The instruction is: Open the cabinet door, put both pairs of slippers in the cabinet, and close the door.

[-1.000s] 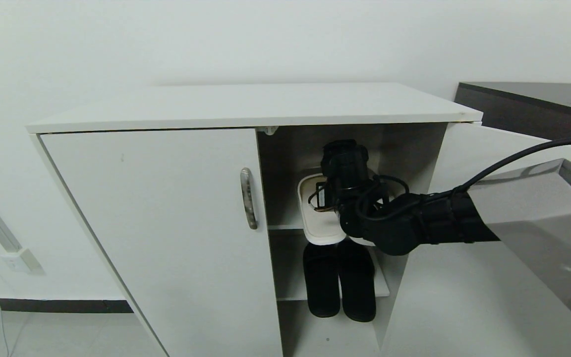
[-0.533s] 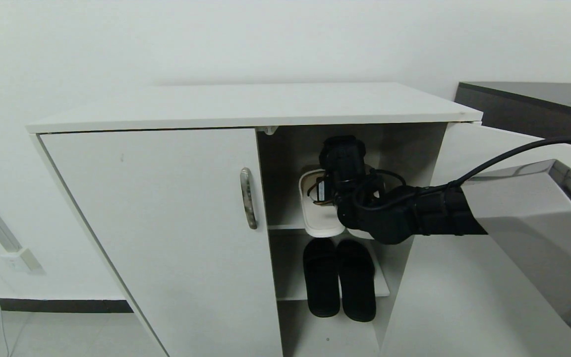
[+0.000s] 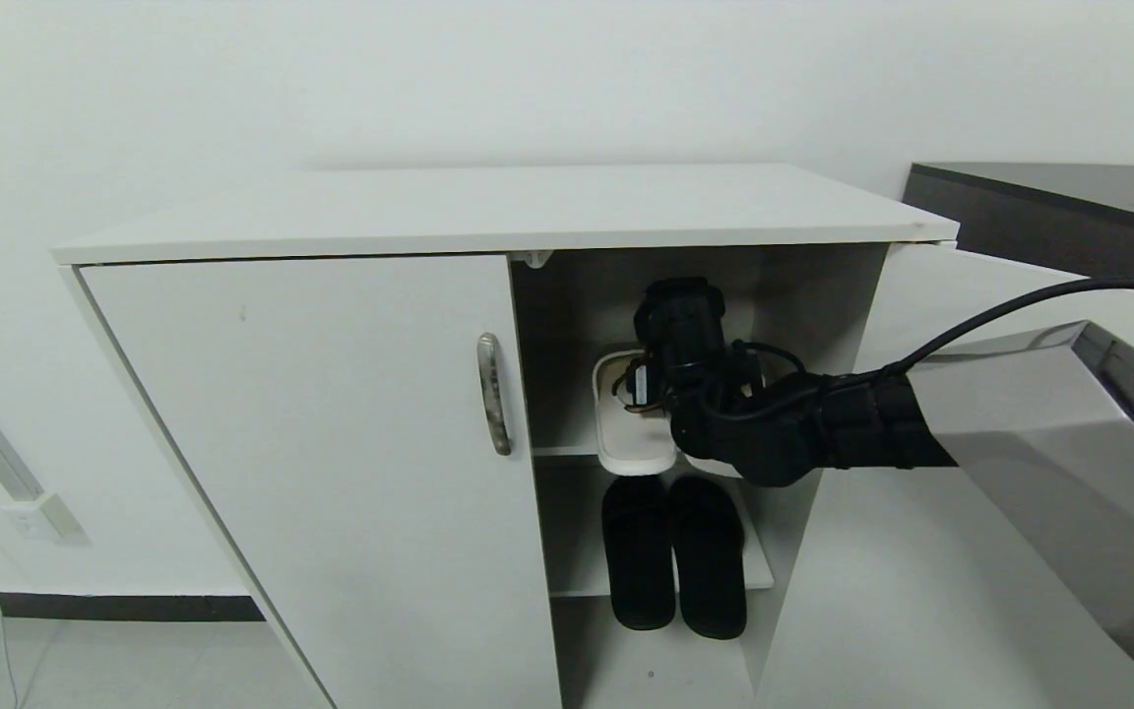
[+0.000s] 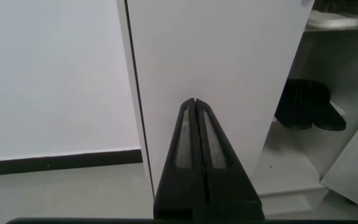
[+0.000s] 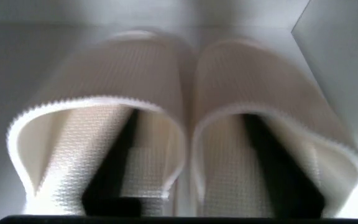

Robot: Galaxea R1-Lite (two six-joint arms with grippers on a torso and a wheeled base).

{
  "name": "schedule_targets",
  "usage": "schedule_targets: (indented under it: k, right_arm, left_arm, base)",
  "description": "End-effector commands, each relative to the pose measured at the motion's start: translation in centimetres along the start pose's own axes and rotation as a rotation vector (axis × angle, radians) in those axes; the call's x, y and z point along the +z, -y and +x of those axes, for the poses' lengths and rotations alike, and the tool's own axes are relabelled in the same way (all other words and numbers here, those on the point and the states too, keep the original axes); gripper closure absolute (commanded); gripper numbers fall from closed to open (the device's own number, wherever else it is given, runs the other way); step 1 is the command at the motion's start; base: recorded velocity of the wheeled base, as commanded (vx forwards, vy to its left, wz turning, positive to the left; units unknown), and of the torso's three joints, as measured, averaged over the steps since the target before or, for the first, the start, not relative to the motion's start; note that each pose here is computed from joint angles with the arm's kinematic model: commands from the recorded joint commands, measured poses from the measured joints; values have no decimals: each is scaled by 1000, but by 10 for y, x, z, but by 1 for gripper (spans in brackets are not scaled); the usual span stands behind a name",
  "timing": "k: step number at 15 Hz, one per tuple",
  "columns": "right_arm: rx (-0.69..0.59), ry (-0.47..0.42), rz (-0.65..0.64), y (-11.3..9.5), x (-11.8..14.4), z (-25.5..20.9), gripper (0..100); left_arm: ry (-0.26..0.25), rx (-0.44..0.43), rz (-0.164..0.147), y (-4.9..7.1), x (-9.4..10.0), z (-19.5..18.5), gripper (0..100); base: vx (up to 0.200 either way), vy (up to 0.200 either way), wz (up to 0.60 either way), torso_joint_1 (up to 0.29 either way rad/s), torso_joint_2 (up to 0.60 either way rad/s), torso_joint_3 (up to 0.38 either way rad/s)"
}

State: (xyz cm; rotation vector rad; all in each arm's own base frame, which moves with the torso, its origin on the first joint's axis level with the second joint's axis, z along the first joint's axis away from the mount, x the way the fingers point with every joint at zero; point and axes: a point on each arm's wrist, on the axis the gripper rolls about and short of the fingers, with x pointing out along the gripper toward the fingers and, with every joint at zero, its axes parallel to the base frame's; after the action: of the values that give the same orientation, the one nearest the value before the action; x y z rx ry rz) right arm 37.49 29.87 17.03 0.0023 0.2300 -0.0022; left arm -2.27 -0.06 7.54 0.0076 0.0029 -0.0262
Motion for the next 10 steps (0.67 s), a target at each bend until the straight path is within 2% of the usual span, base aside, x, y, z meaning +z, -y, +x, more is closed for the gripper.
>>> schedule_targets:
  k: [1, 6, 10]
  right_arm:
    - [10, -1, -2, 1, 4, -11, 0]
    - [21, -11, -27, 10, 11, -58, 0]
    - [78, -21, -23, 21, 16, -106, 0]
  left_arm:
    - [0, 0, 0, 0, 0, 0, 100]
    - [0, 0, 0, 0, 0, 0, 100]
    - [0, 0, 0, 0, 0, 0, 100]
  base:
    - [0, 0, 0, 0, 0, 0]
    - [0, 0, 0, 0, 0, 0]
    - [0, 0, 0, 0, 0, 0]
